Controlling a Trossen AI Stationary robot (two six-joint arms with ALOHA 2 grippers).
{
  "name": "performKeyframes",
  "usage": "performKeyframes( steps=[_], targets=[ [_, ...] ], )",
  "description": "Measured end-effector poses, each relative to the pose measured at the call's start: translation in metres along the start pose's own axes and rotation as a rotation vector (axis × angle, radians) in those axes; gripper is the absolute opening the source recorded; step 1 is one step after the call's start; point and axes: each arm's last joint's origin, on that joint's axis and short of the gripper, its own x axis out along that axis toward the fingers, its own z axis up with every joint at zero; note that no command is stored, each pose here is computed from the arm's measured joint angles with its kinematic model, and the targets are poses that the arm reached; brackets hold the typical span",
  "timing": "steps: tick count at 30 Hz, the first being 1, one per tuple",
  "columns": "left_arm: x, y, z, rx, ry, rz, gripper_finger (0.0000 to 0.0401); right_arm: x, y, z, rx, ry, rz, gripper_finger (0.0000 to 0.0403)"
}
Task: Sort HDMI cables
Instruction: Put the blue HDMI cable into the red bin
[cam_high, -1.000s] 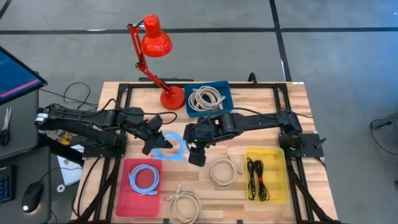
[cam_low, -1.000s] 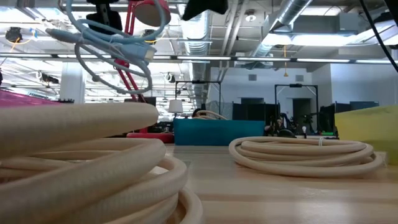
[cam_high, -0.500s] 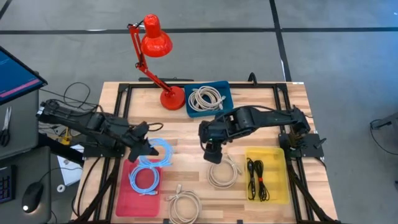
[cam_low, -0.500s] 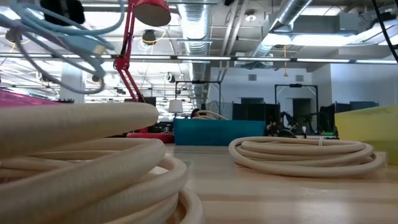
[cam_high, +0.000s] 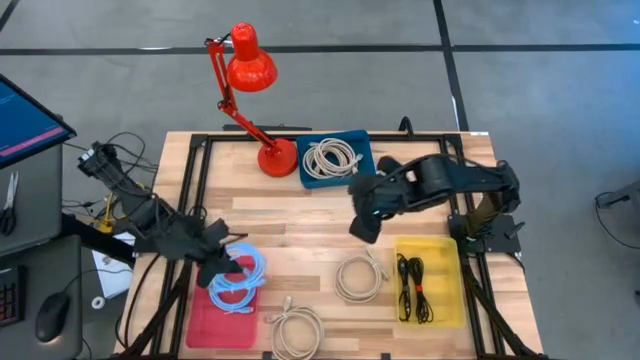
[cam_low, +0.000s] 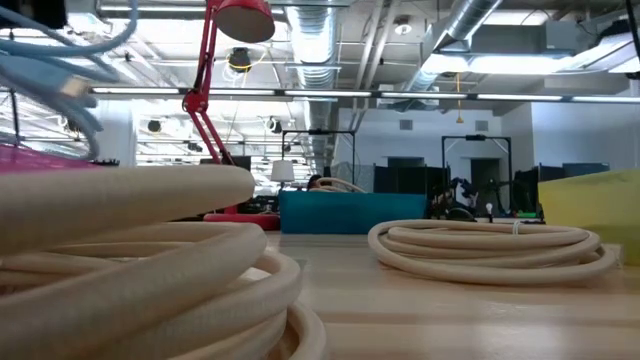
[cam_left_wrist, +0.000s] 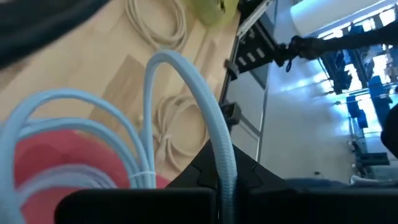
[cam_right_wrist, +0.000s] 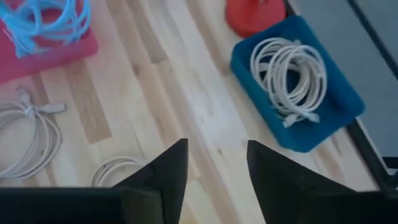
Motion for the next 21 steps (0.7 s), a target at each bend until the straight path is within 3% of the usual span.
performKeyframes(
  steps=[10, 21],
  targets=[
    [0.015, -0.007, -0.038, -0.019, 0.112, 0.079, 0.0001, -0.037, -0.027, -0.008, 0.053, -0.122, -0.035, 0.0118],
    [0.029, -0.012, -0.072, -0.045, 0.211, 0.144, 0.0001, -0.052, -0.039, -0.012, 0.112, -0.188, -0.072, 0.0071]
  ],
)
